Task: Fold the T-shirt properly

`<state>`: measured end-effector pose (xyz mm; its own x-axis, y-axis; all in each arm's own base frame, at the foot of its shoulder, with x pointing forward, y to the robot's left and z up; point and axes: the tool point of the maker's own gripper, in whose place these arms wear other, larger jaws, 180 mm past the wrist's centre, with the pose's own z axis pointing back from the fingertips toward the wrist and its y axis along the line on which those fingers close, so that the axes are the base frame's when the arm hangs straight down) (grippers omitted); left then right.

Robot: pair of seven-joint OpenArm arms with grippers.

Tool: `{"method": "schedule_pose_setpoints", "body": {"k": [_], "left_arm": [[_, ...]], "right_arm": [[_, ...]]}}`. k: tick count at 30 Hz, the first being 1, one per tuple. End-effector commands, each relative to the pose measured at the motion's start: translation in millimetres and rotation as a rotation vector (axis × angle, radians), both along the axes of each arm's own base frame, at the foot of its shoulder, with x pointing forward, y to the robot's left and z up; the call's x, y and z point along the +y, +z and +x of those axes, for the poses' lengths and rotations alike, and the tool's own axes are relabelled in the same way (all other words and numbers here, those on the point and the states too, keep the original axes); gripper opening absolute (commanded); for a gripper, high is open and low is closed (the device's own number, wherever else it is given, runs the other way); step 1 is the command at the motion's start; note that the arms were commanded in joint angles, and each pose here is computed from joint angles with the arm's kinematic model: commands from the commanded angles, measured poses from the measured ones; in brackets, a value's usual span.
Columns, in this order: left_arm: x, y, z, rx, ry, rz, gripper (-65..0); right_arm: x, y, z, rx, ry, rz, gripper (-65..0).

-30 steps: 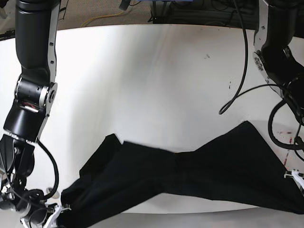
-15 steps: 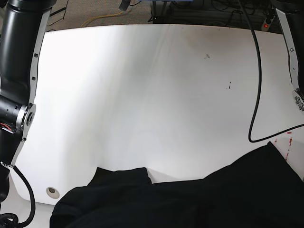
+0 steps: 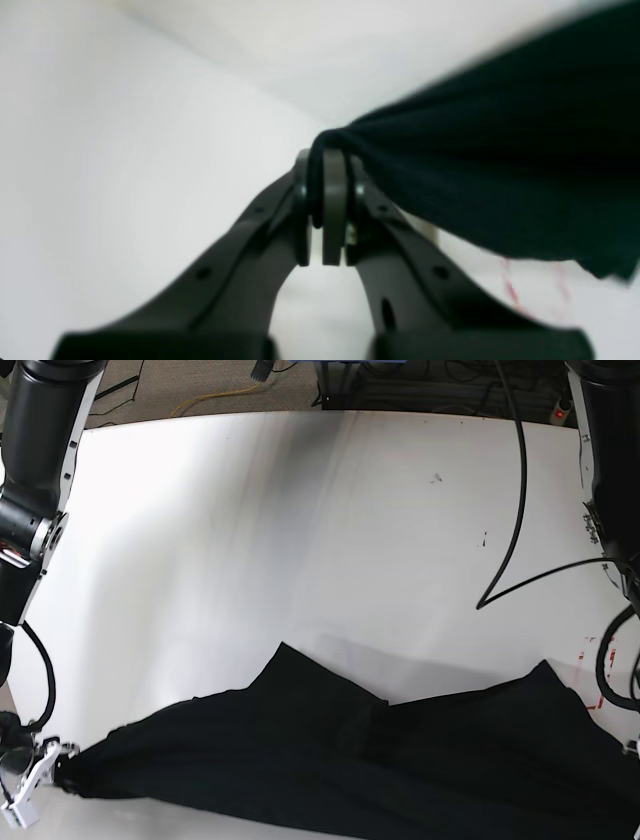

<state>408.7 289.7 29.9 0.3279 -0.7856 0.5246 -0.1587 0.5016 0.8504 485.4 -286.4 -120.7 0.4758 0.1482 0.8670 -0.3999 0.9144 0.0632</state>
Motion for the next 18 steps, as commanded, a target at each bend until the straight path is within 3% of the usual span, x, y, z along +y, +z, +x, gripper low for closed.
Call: {"method": "schedule_pose_setpoints", "body": {"k": [1, 7, 13, 18], "left_arm": [[5, -15, -5, 0.033, 0.037, -0.011, -65.0], [41, -92, -28, 0.201, 0.171, -0.129, -65.0], [48, -166, -52, 0.390, 0.204, -0.135, -65.0], [51, -223, -81, 0.523, 0.234, -0.184, -65.0]], "right_arm": [[-6, 22, -3, -0.093, -0.003, 0.067, -65.0], [-16, -31, -32, -0.016, -0.039, 0.077, -65.0], [-23, -77, -62, 0.065, -0.065, 0.077, -65.0], [-29, -108, -88, 0.119, -0.090, 0.127, -65.0]]}}
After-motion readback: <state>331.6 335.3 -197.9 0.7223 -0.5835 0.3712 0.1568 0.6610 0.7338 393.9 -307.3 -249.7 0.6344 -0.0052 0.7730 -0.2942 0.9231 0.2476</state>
